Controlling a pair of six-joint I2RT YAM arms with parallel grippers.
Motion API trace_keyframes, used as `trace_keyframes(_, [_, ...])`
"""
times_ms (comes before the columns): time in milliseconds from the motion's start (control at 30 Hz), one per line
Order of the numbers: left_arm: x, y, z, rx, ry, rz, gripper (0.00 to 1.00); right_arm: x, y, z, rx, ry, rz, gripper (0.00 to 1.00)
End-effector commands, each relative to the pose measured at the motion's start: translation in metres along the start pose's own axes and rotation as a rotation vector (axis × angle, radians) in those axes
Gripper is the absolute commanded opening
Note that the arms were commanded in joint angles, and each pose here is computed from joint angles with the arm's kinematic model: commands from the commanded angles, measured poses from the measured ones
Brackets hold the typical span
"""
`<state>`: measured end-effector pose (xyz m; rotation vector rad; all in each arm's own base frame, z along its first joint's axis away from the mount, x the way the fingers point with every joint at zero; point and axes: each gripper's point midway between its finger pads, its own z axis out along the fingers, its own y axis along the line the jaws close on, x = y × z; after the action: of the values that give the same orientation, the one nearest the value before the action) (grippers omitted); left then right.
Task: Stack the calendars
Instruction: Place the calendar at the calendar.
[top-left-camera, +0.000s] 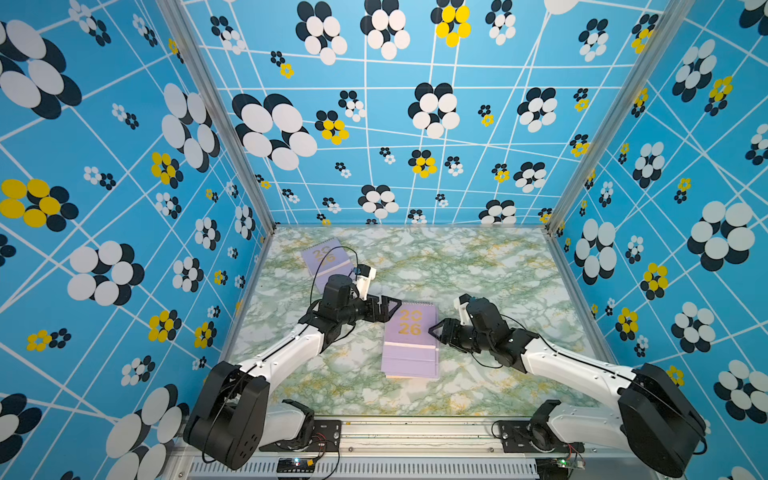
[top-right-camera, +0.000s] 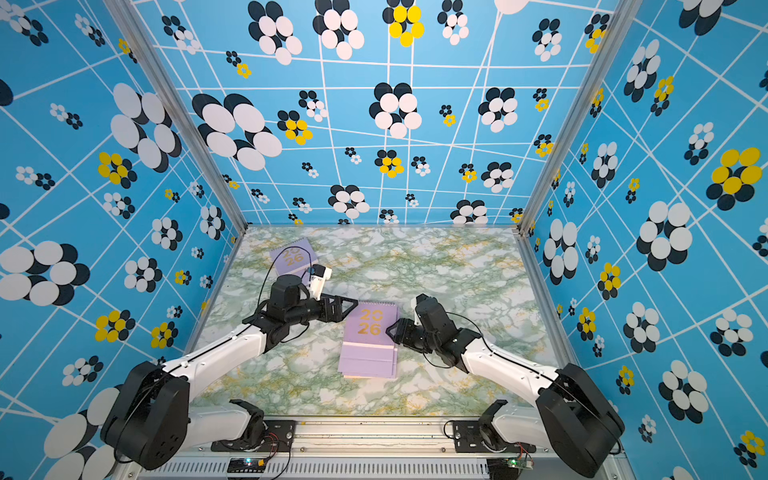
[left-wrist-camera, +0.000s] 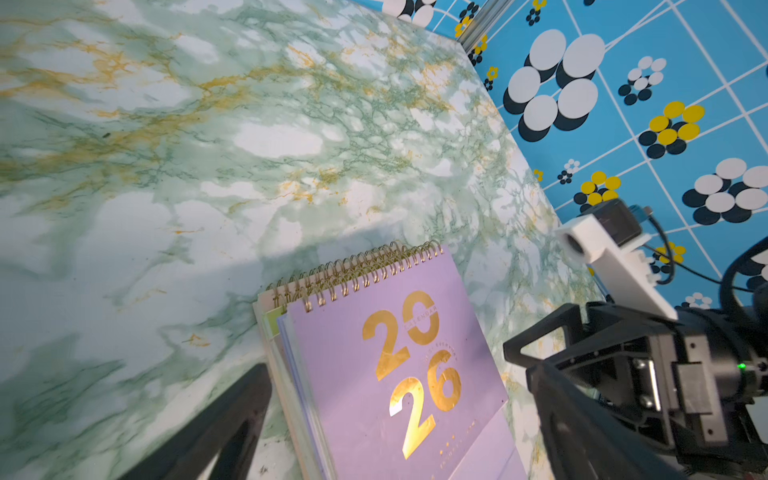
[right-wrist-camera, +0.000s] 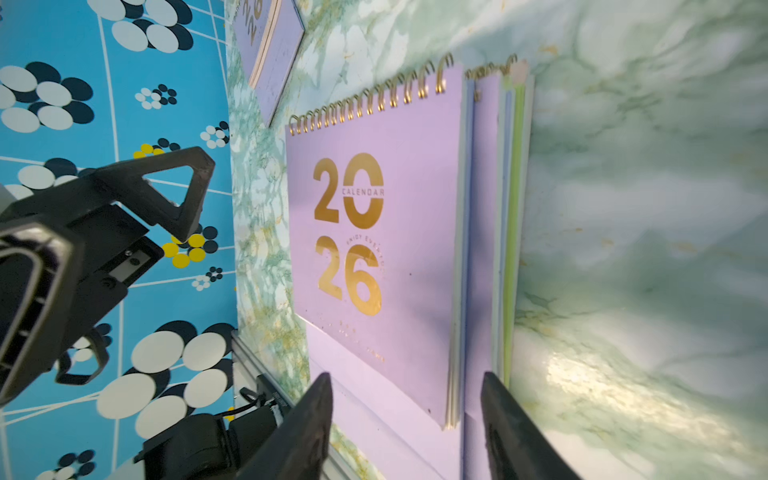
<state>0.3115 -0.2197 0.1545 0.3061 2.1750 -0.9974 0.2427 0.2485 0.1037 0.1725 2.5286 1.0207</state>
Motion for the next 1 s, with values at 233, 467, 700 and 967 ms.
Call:
trace_keyframes(233, [0.016,0.0,-0.009,-0.101,0.073,0.013,1.0,-0.006,-0.026,-0.011,0.238,0.017,-0.03,0.71])
trace_keyframes(467, [0.035,-0.007,-0.007,-0.133,0.153,-0.01,1.0,-0.004,-0.03,-0.002,0.29,0.072,-0.016,0.72])
trace_keyframes(700, [0.049,-0.004,-0.003,-0.15,0.209,-0.044,1.0,-0.001,-0.035,0.007,0.308,0.093,-0.005,0.73])
trace_keyframes(967, [0.052,-0.007,0.008,-0.155,0.218,-0.048,0.99,-0.001,-0.032,0.015,0.291,0.108,-0.002,0.73])
